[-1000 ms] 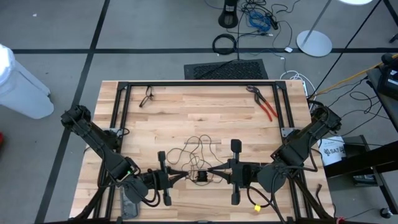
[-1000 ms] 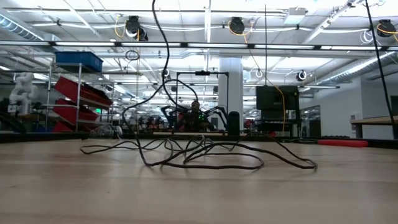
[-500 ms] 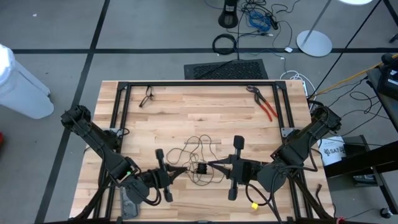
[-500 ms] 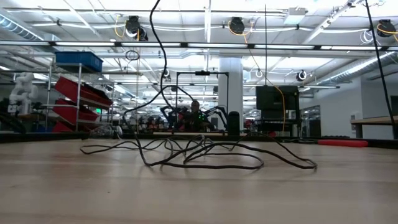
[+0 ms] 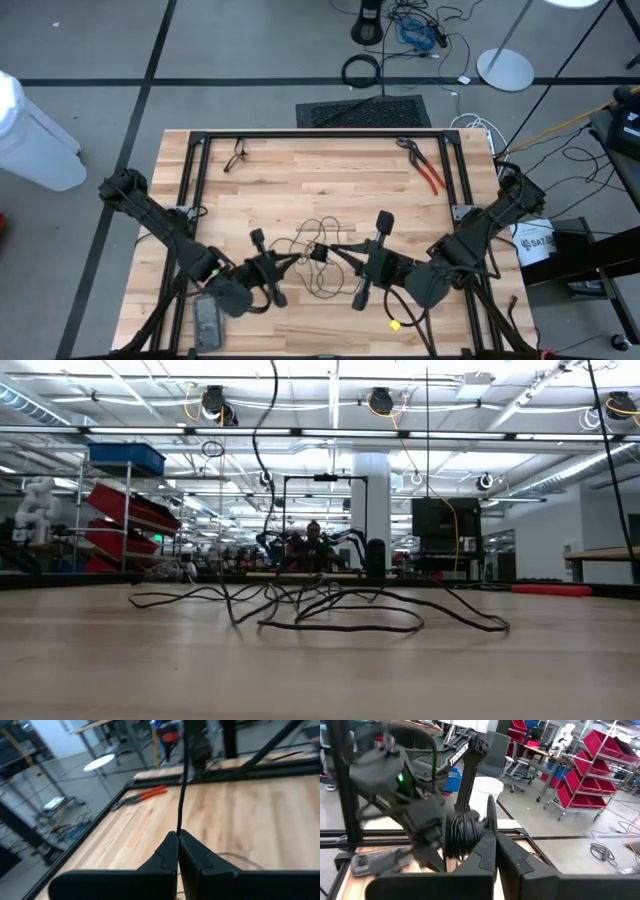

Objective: Coil cords
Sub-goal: Coil the black wire onto the spool

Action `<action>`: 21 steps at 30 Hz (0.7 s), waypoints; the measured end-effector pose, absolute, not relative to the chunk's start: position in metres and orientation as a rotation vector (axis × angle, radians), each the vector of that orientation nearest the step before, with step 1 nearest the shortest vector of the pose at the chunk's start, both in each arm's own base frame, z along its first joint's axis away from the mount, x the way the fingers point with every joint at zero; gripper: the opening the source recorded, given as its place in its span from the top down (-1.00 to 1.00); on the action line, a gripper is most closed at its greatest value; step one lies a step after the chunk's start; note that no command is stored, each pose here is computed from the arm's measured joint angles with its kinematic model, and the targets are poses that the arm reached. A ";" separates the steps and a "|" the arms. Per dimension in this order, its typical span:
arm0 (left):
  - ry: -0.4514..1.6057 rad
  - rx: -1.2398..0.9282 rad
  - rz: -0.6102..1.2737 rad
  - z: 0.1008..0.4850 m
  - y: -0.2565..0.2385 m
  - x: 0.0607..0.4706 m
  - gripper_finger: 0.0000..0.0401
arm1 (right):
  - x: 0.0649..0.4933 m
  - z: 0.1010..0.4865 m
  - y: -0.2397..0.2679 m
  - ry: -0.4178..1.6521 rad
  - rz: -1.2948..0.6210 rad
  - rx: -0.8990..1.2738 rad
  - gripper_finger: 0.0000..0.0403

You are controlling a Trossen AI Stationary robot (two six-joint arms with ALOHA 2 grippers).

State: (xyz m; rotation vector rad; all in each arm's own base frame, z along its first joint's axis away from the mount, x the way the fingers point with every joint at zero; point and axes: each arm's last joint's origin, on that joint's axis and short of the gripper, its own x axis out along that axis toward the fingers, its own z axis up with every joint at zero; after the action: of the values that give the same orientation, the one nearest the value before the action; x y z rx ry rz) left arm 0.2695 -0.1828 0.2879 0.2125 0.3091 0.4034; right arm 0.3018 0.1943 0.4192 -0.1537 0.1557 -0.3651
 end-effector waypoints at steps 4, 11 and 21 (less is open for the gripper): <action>0.339 0.201 0.451 0.271 -0.170 0.273 0.97 | 0.313 0.414 0.191 0.156 -0.383 -0.150 1.00; 0.351 0.181 0.493 0.261 -0.158 0.276 0.96 | 0.340 0.395 0.175 0.193 -0.455 -0.158 1.00; 0.334 0.160 0.491 0.263 -0.157 0.278 0.95 | 0.363 0.377 0.160 0.228 -0.521 -0.150 1.00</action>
State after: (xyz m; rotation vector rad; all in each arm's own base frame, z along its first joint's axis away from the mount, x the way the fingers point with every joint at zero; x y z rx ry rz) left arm 0.2780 -0.1575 0.2628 0.1595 0.3344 0.4911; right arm 0.3631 0.1596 0.3766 -0.1504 0.2278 -0.5210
